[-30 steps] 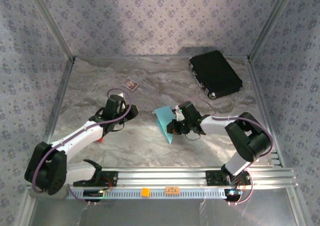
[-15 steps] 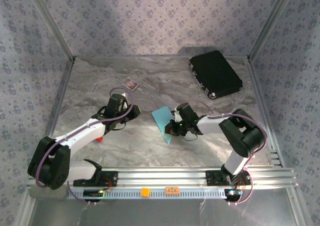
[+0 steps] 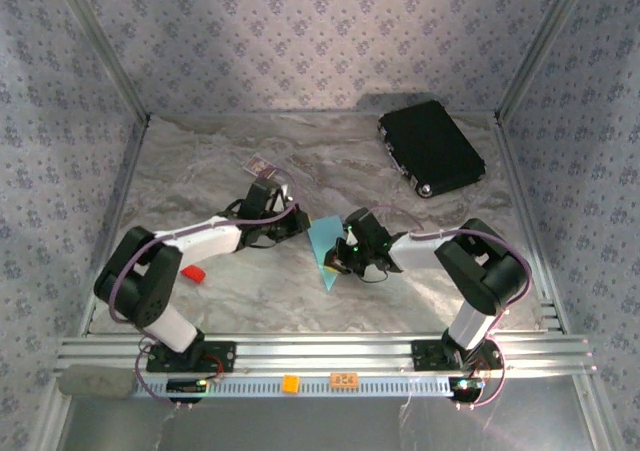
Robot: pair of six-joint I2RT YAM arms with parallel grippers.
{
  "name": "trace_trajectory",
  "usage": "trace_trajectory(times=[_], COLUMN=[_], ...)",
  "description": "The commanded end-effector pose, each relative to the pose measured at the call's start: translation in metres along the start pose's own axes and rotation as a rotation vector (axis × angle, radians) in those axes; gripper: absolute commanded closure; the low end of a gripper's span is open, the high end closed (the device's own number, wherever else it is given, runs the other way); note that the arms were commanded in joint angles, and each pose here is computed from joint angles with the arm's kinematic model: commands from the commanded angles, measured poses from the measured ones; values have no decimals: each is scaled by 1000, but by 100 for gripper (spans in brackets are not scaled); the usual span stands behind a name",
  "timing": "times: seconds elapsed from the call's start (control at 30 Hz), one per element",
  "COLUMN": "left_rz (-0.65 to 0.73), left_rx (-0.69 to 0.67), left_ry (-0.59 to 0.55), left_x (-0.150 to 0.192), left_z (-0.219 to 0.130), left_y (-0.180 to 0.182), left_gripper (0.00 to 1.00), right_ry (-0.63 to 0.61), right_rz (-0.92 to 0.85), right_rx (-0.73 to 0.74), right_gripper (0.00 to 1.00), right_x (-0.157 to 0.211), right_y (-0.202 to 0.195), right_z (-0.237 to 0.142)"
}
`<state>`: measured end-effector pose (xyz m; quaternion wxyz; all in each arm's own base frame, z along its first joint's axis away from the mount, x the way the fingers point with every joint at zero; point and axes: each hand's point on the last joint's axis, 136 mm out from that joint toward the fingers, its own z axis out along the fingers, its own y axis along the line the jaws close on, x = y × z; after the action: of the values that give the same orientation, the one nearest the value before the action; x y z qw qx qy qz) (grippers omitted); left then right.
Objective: Fold a paper plane with a square sheet of paper (pick it up from the middle)
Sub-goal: Fold the wing for the fifth time at the center of the table.
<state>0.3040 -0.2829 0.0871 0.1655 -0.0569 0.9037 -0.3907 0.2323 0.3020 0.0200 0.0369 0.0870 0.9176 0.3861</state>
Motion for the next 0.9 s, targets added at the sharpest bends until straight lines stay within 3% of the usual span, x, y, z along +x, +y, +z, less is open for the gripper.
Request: trace_trajectory(times=[0.0,0.23,0.53,0.73,0.87], left_rz=[-9,-43,-100,-95,-84], left_rx=[78,6,-151,-159,-133], left_ry=[75,180,193,210,224], left_x=[9,32,47,56,61], left_z=[16,47,52,53,54], left_y=[-21,-6,41,53,57], left_gripper=[95,99,100,100,100], right_ry=[-7,-7,-20,-30,-79], right_rz=[94,98,48,-66,-90], right_rx=[97,84,20,-112,-92], right_gripper=[99,100,97,89,84], right_x=[7,7,4,1,-6], right_y=[-32,-31,-17,19,14], right_z=[6,6,3,-9,-26])
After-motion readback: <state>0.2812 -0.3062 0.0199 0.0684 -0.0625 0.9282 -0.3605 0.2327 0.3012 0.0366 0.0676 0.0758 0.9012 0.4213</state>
